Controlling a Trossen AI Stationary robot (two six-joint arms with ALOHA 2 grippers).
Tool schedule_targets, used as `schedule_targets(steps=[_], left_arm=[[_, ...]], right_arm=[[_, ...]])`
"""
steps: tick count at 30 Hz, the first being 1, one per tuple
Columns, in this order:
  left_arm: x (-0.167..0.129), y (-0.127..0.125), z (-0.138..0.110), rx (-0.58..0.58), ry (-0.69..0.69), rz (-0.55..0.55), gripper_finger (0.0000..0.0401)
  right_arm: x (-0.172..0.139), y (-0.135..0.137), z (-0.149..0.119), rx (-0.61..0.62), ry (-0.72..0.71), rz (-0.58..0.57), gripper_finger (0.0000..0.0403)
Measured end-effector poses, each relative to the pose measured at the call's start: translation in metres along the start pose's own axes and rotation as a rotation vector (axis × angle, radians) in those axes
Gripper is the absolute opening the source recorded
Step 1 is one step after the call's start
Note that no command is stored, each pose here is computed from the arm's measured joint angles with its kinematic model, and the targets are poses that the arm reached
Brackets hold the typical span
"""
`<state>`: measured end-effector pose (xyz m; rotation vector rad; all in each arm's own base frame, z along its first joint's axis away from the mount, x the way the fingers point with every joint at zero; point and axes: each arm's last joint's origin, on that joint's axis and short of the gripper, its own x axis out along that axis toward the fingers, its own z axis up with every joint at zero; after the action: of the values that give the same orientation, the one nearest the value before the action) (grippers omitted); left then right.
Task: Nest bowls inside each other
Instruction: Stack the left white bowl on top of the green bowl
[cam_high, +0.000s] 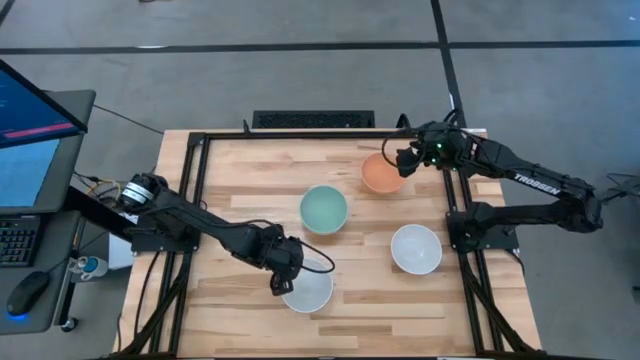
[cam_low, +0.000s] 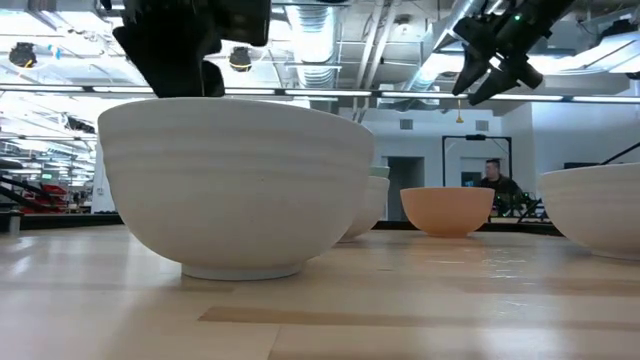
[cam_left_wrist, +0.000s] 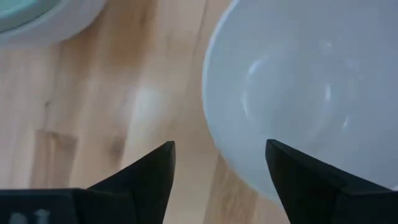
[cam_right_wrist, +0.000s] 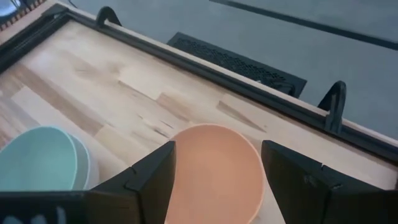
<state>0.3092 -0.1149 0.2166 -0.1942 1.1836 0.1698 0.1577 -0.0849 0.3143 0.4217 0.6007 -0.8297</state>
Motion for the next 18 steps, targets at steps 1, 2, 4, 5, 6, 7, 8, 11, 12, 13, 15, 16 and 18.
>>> schedule_targets(steps=[1,2,4,5,6,7,8,11,12,13,15,16,18], left_arm=[[-0.0007,0.0005,0.0009,-0.003,-0.011,0.005,0.0245],[-0.0007,0.0010,0.0026,-0.007,-0.029,0.013,0.0246],[-0.0005,0.0036,0.0051,-0.019,-0.038,0.016,0.0246],[-0.0007,0.0045,0.0059,-0.027,-0.038,0.010,0.0246],[-0.0006,0.0046,0.0073,-0.034,-0.044,0.000,0.0246],[-0.0005,0.0043,0.0085,-0.036,-0.051,-0.010,0.0244],[-0.0006,0.0041,0.0090,-0.036,-0.055,-0.015,0.0242],[-0.0004,0.0047,0.0096,-0.037,-0.056,-0.017,0.0232],[-0.0003,0.0051,0.0097,-0.035,-0.054,-0.018,0.0228],[0.0004,0.0051,0.0095,-0.036,-0.054,-0.025,0.0224],[0.0043,0.0057,0.0073,-0.039,-0.052,-0.042,0.0216],[0.0064,0.0060,0.0056,-0.045,-0.049,-0.044,0.0212],[0.0088,0.0064,0.0034,-0.054,-0.043,-0.047,0.0207]], right_arm=[[0.0000,-0.0001,-0.0006,-0.001,0.005,-0.002,0.0260],[0.0000,-0.0004,-0.0014,-0.003,0.014,-0.005,0.0260],[0.0002,-0.0003,-0.0013,-0.003,0.014,-0.005,0.0260],[0.0002,-0.0004,-0.0014,-0.004,0.015,-0.005,0.0260],[0.0002,-0.0004,-0.0015,-0.004,0.015,-0.006,0.0260],[0.0002,-0.0003,-0.0014,-0.004,0.015,-0.005,0.0260],[0.0002,-0.0004,-0.0014,-0.004,0.015,-0.006,0.0260],[0.0002,-0.0004,-0.0014,-0.004,0.015,-0.005,0.0260],[0.0002,-0.0004,-0.0014,-0.004,0.015,-0.005,0.0260],[0.0002,-0.0004,-0.0014,-0.004,0.015,-0.005,0.0260],[0.0002,-0.0003,-0.0014,-0.003,0.015,-0.005,0.0260],[0.0002,-0.0003,-0.0014,-0.004,0.015,-0.005,0.0260],[0.0002,-0.0004,-0.0015,-0.004,0.016,-0.005,0.0260]])
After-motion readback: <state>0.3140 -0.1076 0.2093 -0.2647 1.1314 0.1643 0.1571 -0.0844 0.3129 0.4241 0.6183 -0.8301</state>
